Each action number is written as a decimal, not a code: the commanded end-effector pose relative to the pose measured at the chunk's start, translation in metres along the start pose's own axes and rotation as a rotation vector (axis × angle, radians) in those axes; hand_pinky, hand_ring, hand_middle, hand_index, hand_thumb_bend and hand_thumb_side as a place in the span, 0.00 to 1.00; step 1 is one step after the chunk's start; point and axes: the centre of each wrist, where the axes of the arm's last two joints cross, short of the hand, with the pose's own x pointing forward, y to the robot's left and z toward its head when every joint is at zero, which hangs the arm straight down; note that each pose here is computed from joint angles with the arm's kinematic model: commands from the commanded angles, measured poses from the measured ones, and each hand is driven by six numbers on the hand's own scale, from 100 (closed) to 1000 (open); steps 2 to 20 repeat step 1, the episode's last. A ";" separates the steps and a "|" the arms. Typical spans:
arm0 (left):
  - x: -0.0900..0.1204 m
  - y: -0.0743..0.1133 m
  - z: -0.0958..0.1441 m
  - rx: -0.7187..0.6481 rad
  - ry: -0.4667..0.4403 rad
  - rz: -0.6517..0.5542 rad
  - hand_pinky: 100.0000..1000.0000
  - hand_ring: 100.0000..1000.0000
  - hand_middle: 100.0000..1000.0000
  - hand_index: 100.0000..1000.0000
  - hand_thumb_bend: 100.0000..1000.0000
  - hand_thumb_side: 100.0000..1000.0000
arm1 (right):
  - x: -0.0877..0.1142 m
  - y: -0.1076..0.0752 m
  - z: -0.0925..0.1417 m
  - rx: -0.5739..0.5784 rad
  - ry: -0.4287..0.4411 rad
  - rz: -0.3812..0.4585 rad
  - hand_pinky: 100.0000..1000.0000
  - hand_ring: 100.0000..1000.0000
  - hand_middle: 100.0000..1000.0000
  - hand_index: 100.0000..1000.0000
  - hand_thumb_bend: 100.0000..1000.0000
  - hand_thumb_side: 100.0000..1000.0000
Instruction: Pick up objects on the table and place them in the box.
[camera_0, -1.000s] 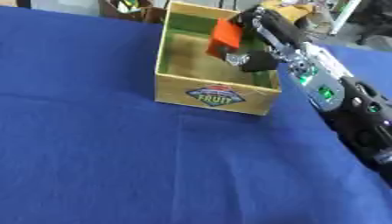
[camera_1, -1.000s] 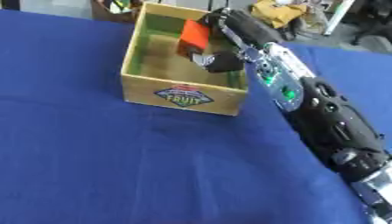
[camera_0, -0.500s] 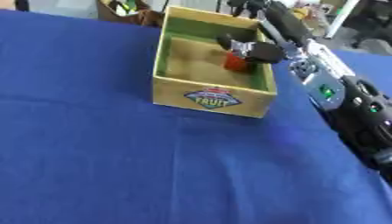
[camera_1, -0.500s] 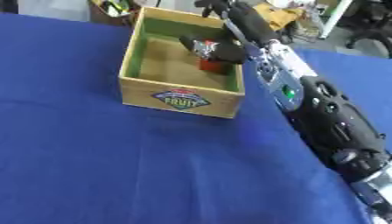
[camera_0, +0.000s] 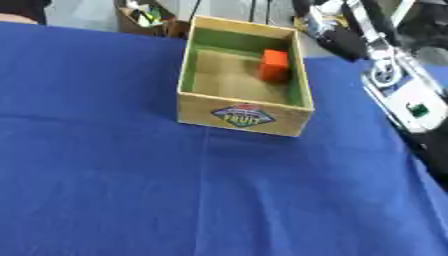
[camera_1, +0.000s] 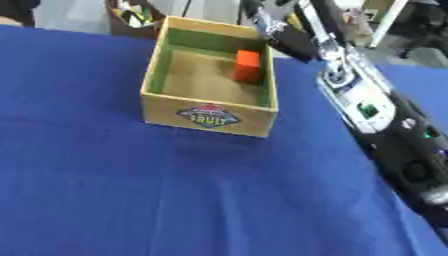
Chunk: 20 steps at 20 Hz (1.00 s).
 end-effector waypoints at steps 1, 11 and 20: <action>0.008 0.006 -0.002 0.008 -0.010 -0.024 0.15 0.22 0.34 0.72 0.00 1.00 | 0.044 -0.023 0.000 -0.045 -0.107 -0.070 0.64 0.79 0.58 0.79 0.13 0.94; 0.008 0.006 -0.002 0.008 -0.010 -0.024 0.15 0.22 0.34 0.72 0.00 1.00 | 0.044 -0.023 0.000 -0.045 -0.107 -0.070 0.64 0.79 0.58 0.79 0.13 0.94; 0.008 0.006 -0.002 0.008 -0.010 -0.024 0.15 0.22 0.34 0.72 0.00 1.00 | 0.044 -0.023 0.000 -0.045 -0.107 -0.070 0.64 0.79 0.58 0.79 0.13 0.94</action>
